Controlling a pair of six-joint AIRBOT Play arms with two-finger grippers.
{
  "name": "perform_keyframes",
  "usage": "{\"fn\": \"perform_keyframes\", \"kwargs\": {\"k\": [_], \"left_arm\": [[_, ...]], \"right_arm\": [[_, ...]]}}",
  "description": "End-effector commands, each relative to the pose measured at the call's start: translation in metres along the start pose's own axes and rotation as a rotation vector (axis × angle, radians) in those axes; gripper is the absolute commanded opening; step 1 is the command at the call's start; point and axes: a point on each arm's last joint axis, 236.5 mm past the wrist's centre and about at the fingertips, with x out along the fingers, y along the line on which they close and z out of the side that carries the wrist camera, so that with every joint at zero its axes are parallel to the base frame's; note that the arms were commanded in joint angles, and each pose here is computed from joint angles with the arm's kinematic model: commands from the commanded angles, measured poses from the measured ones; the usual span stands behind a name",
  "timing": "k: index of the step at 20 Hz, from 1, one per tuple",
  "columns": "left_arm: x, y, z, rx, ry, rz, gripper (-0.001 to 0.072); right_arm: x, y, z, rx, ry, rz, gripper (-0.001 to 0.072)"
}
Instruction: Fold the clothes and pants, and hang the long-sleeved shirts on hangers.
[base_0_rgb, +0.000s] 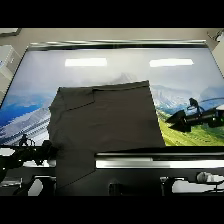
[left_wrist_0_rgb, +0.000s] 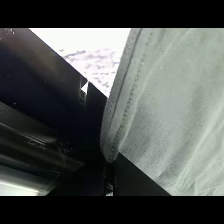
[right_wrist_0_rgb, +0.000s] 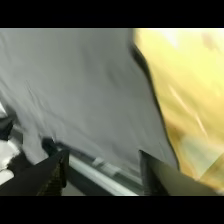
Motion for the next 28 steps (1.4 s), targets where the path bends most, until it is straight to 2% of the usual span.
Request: {"fn": "perform_keyframes", "kwargs": {"k": [1,9,11,17,20,22,23,28], "left_arm": [[0.0,0.0,0.0,0.0,-0.001,0.0,0.0026],[0.0,0.0,-0.002,-0.001,0.011,-0.001,0.0026],[0.0,-0.001,-0.002,-0.002,0.011,-0.002,0.0026],[0.0,-0.009,-0.002,-0.021,0.01,-0.039,0.0026],[0.0,-0.009,-0.002,-0.021,0.01,-0.039,0.0026],[0.0,-0.01,-0.002,-0.021,0.01,-0.04,0.0026],[0.0,-0.01,-0.002,-0.021,0.009,-0.04,0.0026],[-0.007,-0.02,0.006,0.003,-0.013,-0.064,0.0024]], "right_arm": [[0.015,-0.037,-0.039,0.03,0.021,-0.05,0.0483],[0.034,-0.061,-0.066,0.07,0.069,-0.1,0.0477],[0.041,-0.065,-0.075,0.076,0.086,-0.098,0.0419],[0.055,-0.07,-0.073,0.074,0.062,-0.111,0.0402],[0.064,-0.069,-0.066,0.039,0.052,-0.147,0.024],[0.07,-0.066,-0.064,0.013,0.054,-0.164,0.0063],[0.071,-0.064,-0.062,0.006,0.046,-0.164,0.0038],[0.058,-0.029,-0.044,-0.075,-0.067,-0.095,0.0036]]}}
